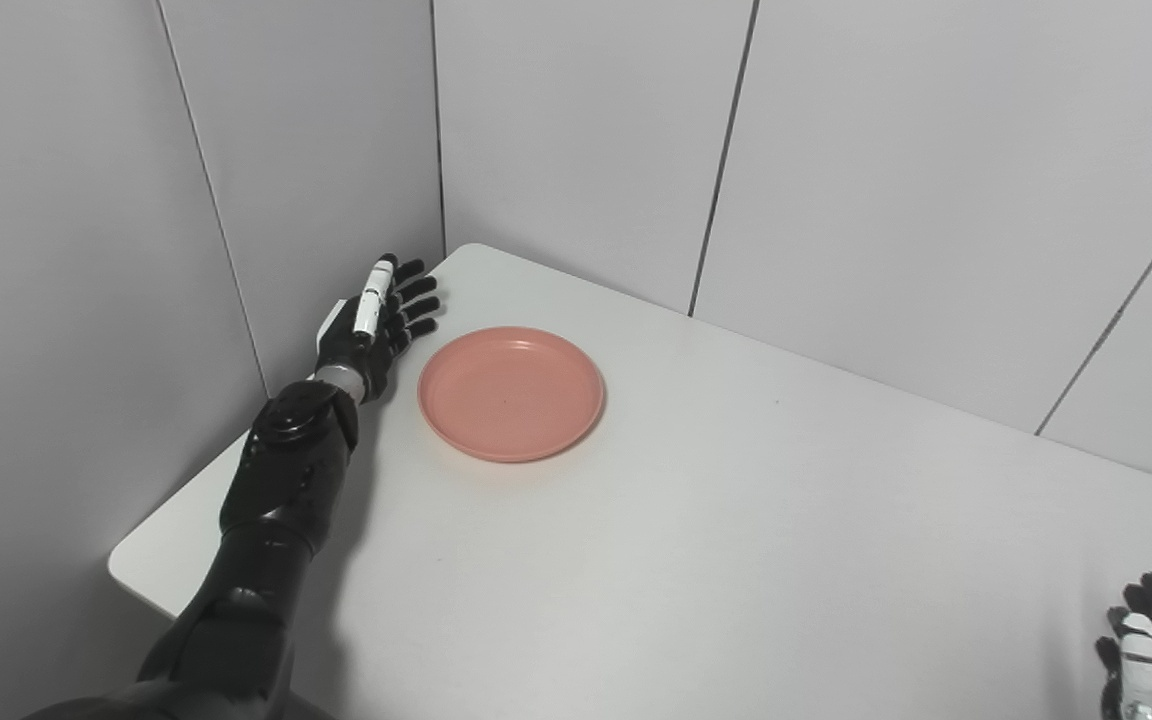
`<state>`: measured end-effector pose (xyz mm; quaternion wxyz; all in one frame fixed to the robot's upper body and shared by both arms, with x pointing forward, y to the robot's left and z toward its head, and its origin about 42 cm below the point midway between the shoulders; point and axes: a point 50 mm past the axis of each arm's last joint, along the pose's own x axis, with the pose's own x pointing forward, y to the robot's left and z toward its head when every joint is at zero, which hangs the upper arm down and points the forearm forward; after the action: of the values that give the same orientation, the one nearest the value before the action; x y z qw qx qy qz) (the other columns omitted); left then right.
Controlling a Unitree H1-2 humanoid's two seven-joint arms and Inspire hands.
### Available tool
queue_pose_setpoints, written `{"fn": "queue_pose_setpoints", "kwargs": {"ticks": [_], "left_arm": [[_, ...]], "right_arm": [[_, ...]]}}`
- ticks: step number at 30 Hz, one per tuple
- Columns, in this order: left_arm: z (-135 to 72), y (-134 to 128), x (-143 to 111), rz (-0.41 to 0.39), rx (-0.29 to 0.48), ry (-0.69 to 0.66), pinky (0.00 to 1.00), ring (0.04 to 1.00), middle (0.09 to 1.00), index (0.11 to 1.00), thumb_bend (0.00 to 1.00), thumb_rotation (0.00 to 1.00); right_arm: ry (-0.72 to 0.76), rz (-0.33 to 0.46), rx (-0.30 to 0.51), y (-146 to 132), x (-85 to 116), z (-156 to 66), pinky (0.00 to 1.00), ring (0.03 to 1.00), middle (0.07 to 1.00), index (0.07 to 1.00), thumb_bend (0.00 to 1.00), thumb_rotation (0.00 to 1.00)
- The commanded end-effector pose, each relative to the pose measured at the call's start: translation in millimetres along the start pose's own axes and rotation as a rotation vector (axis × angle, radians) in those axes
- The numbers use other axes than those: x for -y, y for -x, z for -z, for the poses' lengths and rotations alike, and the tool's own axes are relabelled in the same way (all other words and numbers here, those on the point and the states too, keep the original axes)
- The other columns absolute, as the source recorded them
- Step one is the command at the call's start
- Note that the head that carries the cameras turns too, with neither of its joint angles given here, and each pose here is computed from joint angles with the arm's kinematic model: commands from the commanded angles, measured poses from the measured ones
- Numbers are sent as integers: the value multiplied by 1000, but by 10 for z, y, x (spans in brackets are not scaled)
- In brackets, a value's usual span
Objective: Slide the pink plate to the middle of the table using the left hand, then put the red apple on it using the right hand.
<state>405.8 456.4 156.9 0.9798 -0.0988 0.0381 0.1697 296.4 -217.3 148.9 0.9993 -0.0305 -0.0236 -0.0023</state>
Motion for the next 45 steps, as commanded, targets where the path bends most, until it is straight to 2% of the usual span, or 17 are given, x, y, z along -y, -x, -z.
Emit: {"fn": "queue_pose_setpoints", "kwargs": {"ticks": [1,15,22,31,45], "left_arm": [[-248,-62,8,29,97,-22,860,858,861,839,347,1000],[-164,-42,65,19,71,10,855,851,856,839,359,1000],[-96,-28,56,42,64,16,866,866,872,860,333,1000],[-18,16,86,31,35,59,871,871,875,860,307,1000],[87,104,167,66,21,51,884,878,884,869,296,1000]], "right_arm": [[2,-3,62,-53,1,-185,1000,1000,1000,1000,0,1000],[1,-8,73,-53,2,-188,1000,1000,1000,1000,0,1000],[-8,-8,79,-49,-3,-198,1000,1000,1000,1000,0,1000],[-22,-6,68,-40,-16,-225,1000,1000,1000,1000,0,1000],[-28,-4,71,-46,-20,-218,1000,1000,1000,1000,0,1000]]}}
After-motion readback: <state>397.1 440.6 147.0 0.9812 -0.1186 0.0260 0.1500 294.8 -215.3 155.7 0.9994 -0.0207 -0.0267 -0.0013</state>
